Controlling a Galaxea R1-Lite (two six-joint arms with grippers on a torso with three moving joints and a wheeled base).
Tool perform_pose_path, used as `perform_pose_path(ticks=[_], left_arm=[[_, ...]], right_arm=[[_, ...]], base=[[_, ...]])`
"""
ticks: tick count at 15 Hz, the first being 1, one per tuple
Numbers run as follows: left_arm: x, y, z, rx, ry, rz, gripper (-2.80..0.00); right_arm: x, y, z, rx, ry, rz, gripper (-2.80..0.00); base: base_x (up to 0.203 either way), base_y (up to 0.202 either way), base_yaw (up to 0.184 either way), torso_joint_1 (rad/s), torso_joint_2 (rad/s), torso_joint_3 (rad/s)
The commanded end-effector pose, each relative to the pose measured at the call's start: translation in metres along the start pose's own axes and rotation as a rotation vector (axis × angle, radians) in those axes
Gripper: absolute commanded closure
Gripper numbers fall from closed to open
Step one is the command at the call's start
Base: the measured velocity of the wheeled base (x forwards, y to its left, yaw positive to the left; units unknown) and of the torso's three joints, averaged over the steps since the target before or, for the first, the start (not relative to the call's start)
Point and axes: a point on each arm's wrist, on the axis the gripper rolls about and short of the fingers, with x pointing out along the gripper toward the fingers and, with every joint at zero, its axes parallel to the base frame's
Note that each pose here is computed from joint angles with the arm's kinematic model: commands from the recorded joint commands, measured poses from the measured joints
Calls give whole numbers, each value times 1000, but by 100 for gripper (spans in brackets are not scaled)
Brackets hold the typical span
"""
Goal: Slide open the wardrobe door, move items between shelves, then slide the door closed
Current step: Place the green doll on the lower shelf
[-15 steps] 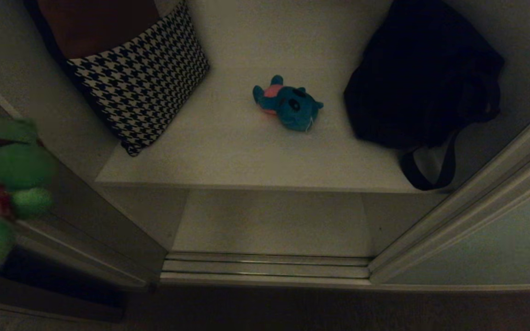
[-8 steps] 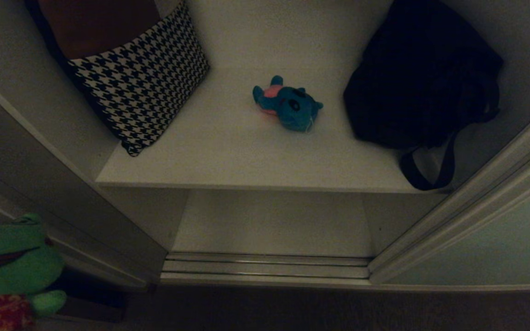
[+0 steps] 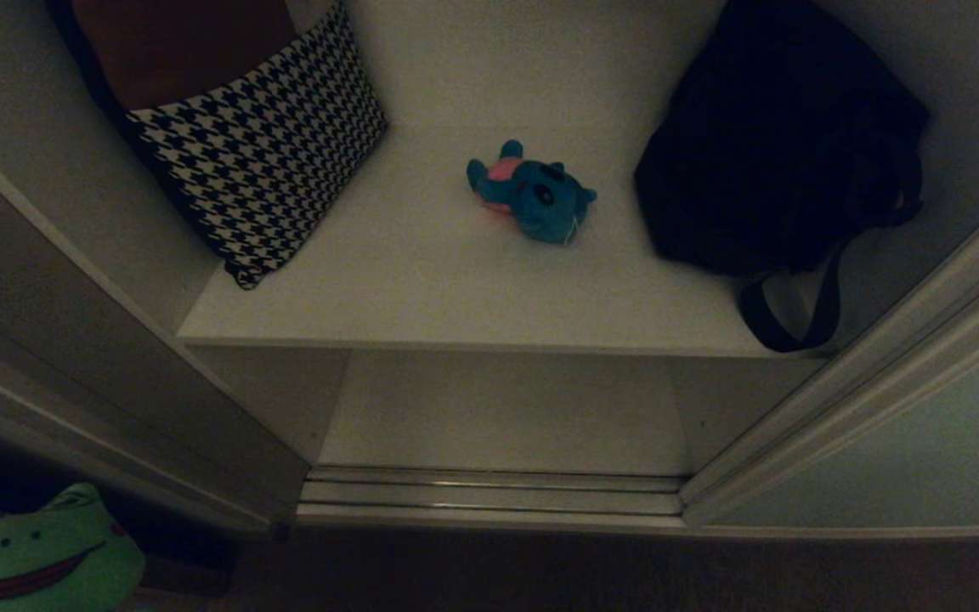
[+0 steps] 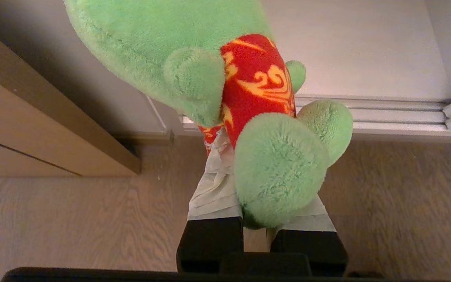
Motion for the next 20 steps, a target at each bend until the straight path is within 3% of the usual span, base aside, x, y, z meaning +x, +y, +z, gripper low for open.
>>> perform_pose_path(ticks=[1, 6, 15, 20], left_arm=[[0, 0, -3, 4, -6, 0, 0], [1, 0, -3, 16, -24, -2, 0], [0, 0, -2, 14, -25, -2, 0], [1, 1, -3, -43, -23, 41, 0]], right_arm=[[0, 0, 0, -1, -2, 1, 0], [0, 0, 0, -1, -2, 1, 0], [0, 0, 0, -1, -2, 1, 0], [0, 0, 0, -1, -2, 1, 0]], base=[[0, 0, 0, 0, 0, 0], [0, 0, 0, 0, 0, 0], [-192, 0, 0, 3, 2, -1], [-54, 0, 0, 0, 0, 0]])
